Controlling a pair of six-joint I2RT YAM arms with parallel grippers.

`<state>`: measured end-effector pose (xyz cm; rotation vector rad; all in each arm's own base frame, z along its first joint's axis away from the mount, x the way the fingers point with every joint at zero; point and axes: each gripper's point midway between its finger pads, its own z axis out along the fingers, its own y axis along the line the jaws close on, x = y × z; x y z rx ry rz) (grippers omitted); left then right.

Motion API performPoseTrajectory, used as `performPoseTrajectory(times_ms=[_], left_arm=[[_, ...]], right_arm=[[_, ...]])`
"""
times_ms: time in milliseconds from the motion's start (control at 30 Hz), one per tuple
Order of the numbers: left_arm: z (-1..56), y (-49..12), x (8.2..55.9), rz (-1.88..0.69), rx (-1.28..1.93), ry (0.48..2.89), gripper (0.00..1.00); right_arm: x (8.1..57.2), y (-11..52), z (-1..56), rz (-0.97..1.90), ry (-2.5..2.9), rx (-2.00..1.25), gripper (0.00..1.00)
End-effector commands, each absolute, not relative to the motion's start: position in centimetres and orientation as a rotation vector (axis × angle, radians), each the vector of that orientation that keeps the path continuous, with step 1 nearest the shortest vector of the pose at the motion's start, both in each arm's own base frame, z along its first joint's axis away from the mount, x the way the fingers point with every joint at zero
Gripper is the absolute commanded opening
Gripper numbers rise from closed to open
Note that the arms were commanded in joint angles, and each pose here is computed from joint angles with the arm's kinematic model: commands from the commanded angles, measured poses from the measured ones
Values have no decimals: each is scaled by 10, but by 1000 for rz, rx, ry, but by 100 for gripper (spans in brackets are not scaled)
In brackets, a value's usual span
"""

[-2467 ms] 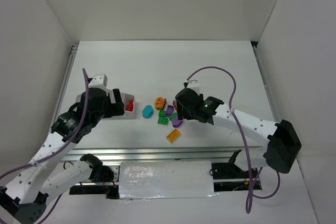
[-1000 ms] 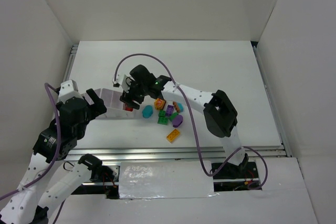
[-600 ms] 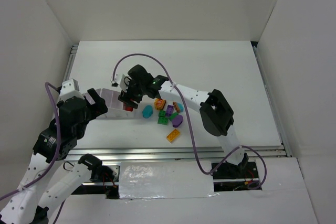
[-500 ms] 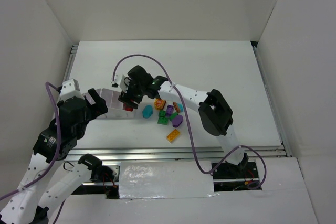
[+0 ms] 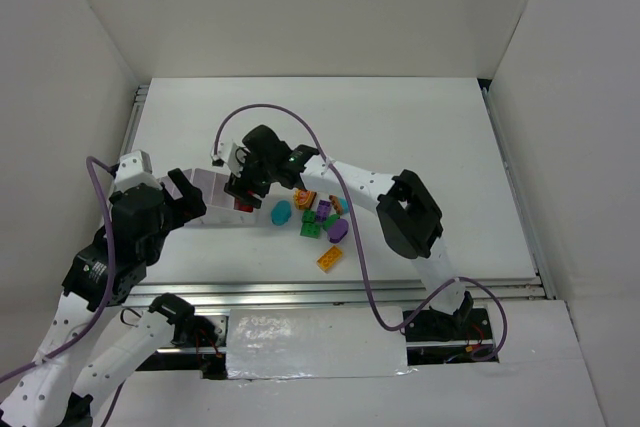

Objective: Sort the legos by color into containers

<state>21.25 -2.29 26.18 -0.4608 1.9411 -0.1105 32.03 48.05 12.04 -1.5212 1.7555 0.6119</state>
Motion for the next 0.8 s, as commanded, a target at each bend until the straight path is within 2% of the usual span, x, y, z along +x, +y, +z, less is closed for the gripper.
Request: performPoseTrajectory(times_ms=[0, 333, 400, 533, 667, 767], left_arm=[[269, -23, 216, -123, -446, 1907, 100], [270, -24, 216, -127, -441, 1905, 100], [269, -24, 216, -125, -442, 1907, 100], [269, -23, 216, -120, -448, 1906, 100], [270, -20, 215, -116, -463, 1897, 99], [271, -20, 216, -119, -460, 1894, 100]], right_arm=[[320, 491, 162, 646, 1654, -1474, 77], [318, 486, 167, 648, 1663, -1446, 81], [320, 484, 184, 642, 1654, -1396, 81], [315, 466, 213, 655, 1732, -1240, 81], [308, 436, 211, 632, 1883, -1070, 80], [305, 411, 197, 622, 2093, -808, 78]])
